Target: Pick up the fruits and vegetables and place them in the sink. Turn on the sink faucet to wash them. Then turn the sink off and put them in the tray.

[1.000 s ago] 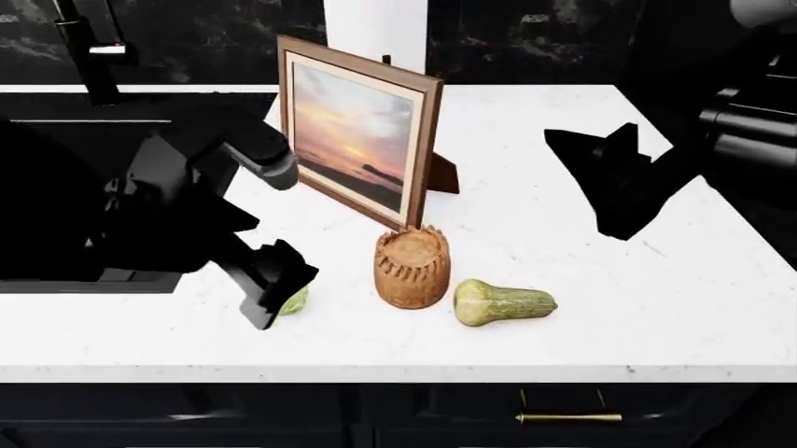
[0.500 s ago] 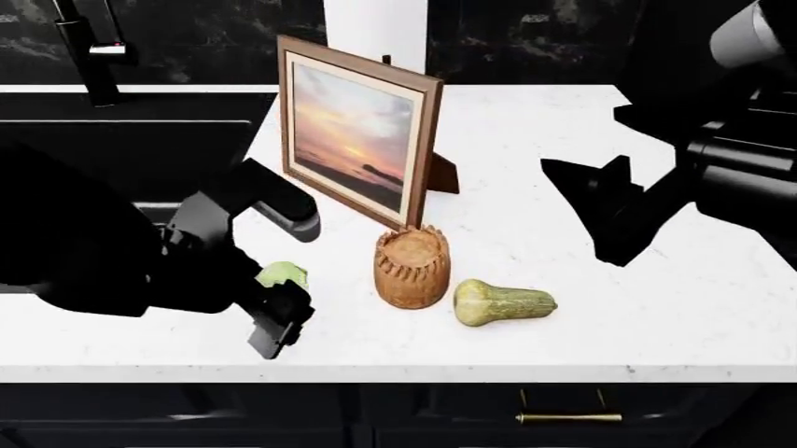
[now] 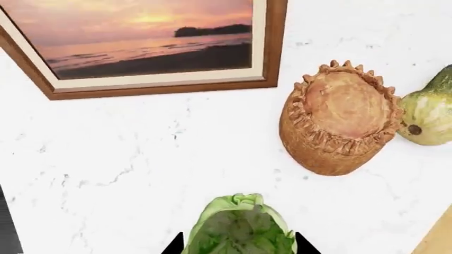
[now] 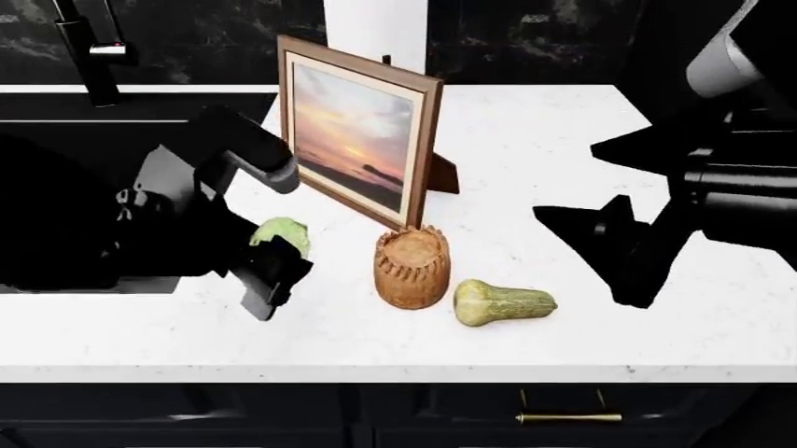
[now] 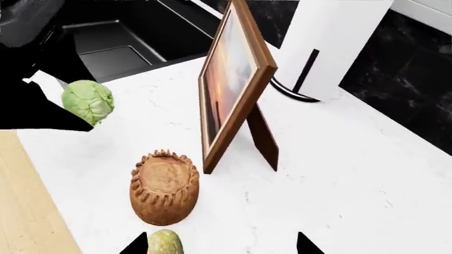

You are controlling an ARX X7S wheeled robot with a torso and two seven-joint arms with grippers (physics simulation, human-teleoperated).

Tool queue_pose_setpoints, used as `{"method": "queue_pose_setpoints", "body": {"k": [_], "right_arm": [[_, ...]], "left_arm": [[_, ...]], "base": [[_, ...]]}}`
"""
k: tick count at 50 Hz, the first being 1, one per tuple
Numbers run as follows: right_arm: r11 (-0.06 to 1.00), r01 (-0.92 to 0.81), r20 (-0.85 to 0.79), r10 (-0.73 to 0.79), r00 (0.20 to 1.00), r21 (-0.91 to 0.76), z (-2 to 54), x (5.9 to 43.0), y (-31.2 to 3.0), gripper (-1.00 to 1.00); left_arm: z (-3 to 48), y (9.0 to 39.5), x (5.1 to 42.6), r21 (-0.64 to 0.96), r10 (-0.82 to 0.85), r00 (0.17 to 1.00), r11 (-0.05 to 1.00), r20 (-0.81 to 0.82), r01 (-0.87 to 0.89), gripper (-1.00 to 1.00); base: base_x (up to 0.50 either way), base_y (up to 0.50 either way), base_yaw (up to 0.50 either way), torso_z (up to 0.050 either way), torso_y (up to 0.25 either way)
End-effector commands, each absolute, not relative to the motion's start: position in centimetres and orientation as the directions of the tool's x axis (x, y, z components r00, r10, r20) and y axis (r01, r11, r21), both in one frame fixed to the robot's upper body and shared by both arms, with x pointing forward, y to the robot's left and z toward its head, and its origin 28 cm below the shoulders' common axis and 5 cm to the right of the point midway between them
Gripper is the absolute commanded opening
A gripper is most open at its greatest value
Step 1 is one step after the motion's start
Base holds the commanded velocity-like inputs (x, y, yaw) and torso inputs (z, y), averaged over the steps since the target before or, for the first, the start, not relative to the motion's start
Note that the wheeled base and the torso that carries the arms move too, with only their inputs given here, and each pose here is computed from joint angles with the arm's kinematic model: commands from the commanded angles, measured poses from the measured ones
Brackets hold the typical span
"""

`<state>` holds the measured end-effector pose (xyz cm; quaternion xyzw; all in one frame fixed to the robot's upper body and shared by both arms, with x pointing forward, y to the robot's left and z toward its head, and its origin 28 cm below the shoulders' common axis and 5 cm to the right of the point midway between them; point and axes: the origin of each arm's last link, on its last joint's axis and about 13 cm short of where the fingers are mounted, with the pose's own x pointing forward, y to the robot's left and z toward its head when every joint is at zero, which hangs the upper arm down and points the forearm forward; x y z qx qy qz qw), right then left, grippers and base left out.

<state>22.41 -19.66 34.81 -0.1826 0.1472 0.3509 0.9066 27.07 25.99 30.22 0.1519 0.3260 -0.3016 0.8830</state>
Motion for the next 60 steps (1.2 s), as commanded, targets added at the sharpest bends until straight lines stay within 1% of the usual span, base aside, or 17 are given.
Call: {"method": "queue_pose_setpoints", "body": {"k": [1,6,9,12,18,31,43,52,53,60], "right_arm": [[0.543,-0.820,-0.568,0.623,0.538,-0.181,35.3,25.0,-19.7,1.00],[0.487,-0.859,-0.634,0.618,0.466,-0.157,35.0,26.6,-19.4,1.00],[0.463,-0.873,-0.657,0.613,0.439,-0.151,34.6,27.9,-19.1,1.00],[0.442,-0.886,-0.670,0.616,0.414,-0.142,34.1,29.1,-18.7,1.00],[0.398,-0.912,-0.714,0.608,0.347,-0.104,32.3,30.5,-18.0,1.00],[0.341,-0.940,-0.761,0.606,0.232,-0.015,28.9,32.1,-16.9,1.00],[0.312,-0.949,-0.794,0.586,0.159,0.040,26.7,31.9,-16.4,1.00],[0.319,-0.947,-0.816,0.559,0.149,0.046,25.7,32.0,-16.4,1.00],[0.319,-0.946,-0.818,0.557,0.146,0.048,25.6,32.0,-16.4,-1.00],[0.331,-0.942,-0.824,0.547,0.147,0.051,25.5,32.1,-16.6,-1.00]], "left_arm": [[34.5,27.2,25.2,0.096,-0.491,0.734,0.797,-0.469,0.596,-1.00],[36.1,27.6,24.6,0.102,-0.498,0.774,0.813,-0.390,0.574,-1.00],[37.0,27.7,24.3,0.103,-0.509,0.790,0.816,-0.342,0.570,-1.00],[37.5,27.8,24.1,0.144,-0.518,0.800,0.805,-0.302,0.575,-1.00],[38.1,28.0,23.7,0.167,-0.508,0.822,0.814,-0.259,0.556,-1.00],[38.8,28.0,23.2,0.104,-0.515,0.831,0.833,-0.211,0.543,-1.00],[38.5,27.9,23.0,0.112,-0.512,0.830,0.832,-0.221,0.543,-1.00],[38.2,28.0,22.9,0.111,-0.506,0.833,0.836,-0.225,0.538,-1.00],[38.2,28.1,22.9,0.111,-0.504,0.833,0.837,-0.226,0.536,-1.00],[38.0,28.1,23.0,0.107,-0.504,0.833,0.838,-0.228,0.535,-1.00]], "base": [[0.00,0.00,0.00,0.000,0.000],[0.00,0.00,0.00,0.000,0.000],[0.00,0.00,0.00,0.000,0.000],[0.00,0.00,0.00,0.000,0.000],[0.00,0.00,0.00,0.000,0.000],[0.00,0.00,0.00,0.000,0.000],[0.00,0.00,0.00,0.000,0.000],[0.00,0.00,0.00,0.000,0.000],[0.00,0.00,0.00,0.000,0.000],[0.00,0.00,0.00,0.000,0.000]]}}
